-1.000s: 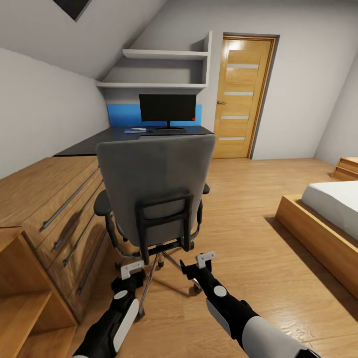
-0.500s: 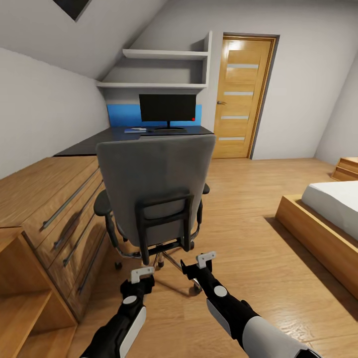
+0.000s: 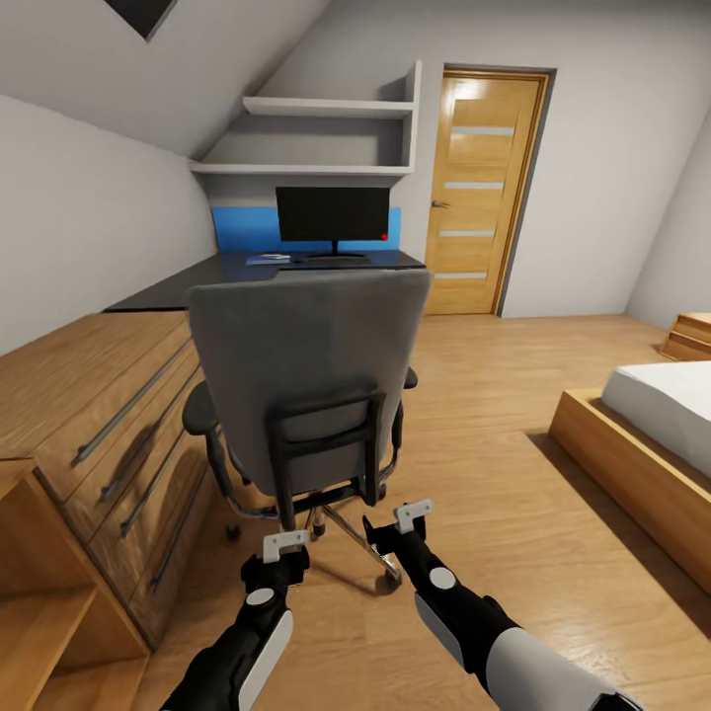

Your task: In the bedroom, organize the workspace by keeping the computer under the desk, ensuring the monitor is on the desk, placing the keyboard on the desk next to the monitor, placing the mouse on the desk next to the keyboard, moving the folder from the swivel chair onto the desk next to the mouse, stacking the notebook on top of the folder with the pen on top of the notebook, and positioning the swivel chair next to the desk.

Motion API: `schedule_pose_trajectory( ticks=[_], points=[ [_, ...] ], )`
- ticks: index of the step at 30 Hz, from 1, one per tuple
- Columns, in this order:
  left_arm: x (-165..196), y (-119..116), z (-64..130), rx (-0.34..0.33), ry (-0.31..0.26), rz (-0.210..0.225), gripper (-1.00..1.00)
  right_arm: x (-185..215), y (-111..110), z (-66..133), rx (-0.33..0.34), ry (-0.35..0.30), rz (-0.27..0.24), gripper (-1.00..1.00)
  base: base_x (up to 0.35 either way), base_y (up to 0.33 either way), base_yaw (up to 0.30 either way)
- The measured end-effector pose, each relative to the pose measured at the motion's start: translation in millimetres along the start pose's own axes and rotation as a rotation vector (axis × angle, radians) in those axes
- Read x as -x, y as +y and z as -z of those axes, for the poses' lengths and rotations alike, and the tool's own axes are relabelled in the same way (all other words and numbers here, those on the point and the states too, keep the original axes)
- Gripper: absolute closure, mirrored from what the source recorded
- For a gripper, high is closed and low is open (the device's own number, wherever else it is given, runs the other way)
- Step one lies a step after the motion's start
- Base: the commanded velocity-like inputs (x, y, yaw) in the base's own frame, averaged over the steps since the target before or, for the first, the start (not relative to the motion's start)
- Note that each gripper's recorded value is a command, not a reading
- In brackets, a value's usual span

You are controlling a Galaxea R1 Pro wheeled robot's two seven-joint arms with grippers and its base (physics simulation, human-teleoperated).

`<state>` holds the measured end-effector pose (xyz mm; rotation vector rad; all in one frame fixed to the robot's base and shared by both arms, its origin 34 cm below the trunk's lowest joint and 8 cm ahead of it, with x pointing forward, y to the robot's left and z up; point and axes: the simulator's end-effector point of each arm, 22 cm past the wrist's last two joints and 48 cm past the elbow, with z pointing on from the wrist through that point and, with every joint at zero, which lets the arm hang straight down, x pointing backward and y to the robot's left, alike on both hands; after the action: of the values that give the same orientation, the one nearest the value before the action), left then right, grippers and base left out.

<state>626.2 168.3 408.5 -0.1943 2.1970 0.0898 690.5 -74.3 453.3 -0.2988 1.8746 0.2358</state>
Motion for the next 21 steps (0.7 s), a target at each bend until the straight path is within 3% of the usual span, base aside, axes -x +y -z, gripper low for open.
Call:
schedule_pose_trajectory(
  ticks=[21],
  points=[
    [3.9,1.7,-0.2,0.005,-0.013,0.007,-1.0,1.9,-2.5,0.7,0.005,-0.015,0.01,-1.0,0.05,0.0,0.0]
  ],
)
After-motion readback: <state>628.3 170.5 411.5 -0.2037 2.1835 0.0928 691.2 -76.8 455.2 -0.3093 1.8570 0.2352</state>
